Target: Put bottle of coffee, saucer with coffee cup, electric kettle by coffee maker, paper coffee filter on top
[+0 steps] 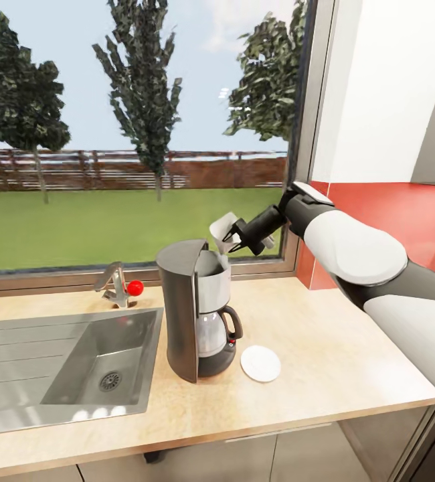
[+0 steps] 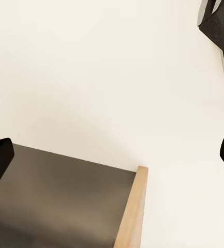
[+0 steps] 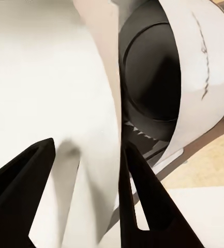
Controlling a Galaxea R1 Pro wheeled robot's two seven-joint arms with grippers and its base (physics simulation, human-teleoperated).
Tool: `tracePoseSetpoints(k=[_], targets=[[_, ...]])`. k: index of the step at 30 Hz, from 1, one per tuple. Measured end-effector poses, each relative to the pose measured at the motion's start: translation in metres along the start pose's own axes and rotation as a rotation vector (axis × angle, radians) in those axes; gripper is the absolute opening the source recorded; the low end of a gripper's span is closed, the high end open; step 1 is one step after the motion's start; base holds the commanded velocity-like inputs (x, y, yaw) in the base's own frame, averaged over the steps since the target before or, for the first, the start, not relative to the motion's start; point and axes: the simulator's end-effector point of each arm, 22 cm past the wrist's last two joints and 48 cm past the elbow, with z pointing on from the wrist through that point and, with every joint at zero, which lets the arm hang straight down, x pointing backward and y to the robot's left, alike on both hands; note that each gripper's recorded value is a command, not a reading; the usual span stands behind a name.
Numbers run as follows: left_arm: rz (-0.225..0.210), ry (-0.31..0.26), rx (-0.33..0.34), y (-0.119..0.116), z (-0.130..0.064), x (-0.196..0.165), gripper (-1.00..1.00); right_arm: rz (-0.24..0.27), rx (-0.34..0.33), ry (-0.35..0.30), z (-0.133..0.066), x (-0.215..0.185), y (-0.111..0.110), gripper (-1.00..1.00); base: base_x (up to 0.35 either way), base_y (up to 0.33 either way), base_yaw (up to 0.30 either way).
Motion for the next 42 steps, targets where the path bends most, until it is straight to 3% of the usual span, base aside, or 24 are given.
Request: tracePoseSetpoints(k=[7, 42], targets=[[0.0, 0.001, -0.001, 0.0001, -0.0001, 0.0001, 1.0, -0.025, 0.034, -0.006, 0.0014, -0.0017, -0.0078, -1.0, 0.058, 0.093, 0.0], [-0.001, 0.001, -0.001, 0.0006, 0.0, 0.0001, 1.0, -0.025, 0.034, -0.006, 0.0014, -0.0015, -0.0076, -1.0, -0.006, 0.035, 0.0]])
